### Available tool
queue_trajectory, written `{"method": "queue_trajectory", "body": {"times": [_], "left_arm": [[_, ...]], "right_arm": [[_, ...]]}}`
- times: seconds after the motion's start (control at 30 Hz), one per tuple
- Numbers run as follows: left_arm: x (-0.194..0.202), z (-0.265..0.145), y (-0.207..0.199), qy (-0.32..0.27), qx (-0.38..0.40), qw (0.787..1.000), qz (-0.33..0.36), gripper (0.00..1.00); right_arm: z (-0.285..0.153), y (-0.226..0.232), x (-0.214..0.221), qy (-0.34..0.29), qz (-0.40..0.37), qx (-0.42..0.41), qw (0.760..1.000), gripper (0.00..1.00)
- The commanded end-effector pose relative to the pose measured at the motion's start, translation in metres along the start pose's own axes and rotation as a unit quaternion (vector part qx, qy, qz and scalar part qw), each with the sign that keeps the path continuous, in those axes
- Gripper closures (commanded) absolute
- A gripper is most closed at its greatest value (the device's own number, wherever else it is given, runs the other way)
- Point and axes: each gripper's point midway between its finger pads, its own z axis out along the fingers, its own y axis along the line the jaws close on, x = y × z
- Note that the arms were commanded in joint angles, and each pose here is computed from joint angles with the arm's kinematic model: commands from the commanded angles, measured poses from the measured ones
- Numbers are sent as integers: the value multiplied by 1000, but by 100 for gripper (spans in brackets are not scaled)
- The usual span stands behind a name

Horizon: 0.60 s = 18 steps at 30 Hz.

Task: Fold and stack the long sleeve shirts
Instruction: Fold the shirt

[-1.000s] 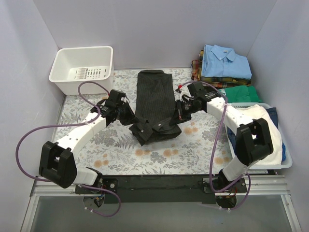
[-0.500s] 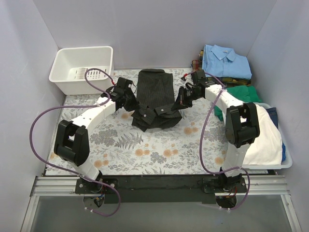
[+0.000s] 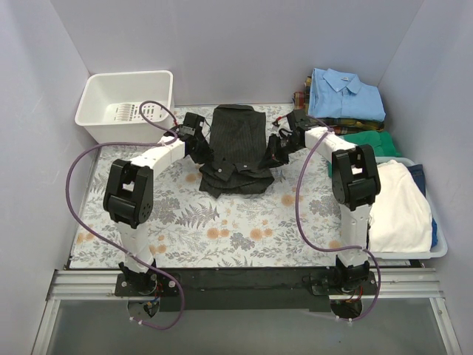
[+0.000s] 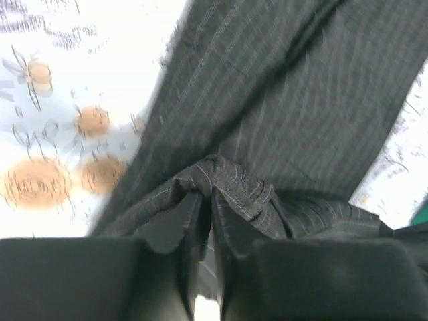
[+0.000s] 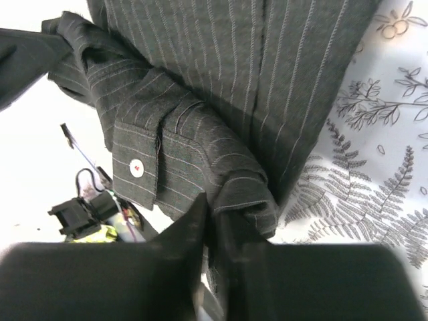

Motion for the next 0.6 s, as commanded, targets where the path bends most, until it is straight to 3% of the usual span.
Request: {"method": "queue_trajectory", "body": {"times": [0.0, 0.03, 0.17, 0.33, 0.57], "left_arm": [[-34, 3, -12, -32, 19, 999, 0, 81], [-34, 2, -16, -23, 29, 999, -1, 64], [-61, -8, -26, -47, 48, 998, -6, 45], [-88, -28, -31, -67, 72, 995, 1, 41], [-50, -46, -3, -35, 72, 996, 38, 40]], "right_arm": [[-5, 16, -26, -29, -25, -29, 999, 71], [-6, 17, -29, -33, -28, -32, 999, 66], [-24, 32, -48, -67, -52, -40, 996, 53], [-42, 27, -57, -95, -60, -25, 993, 46], [-55, 13, -32, -104, -72, 7, 992, 44]]}}
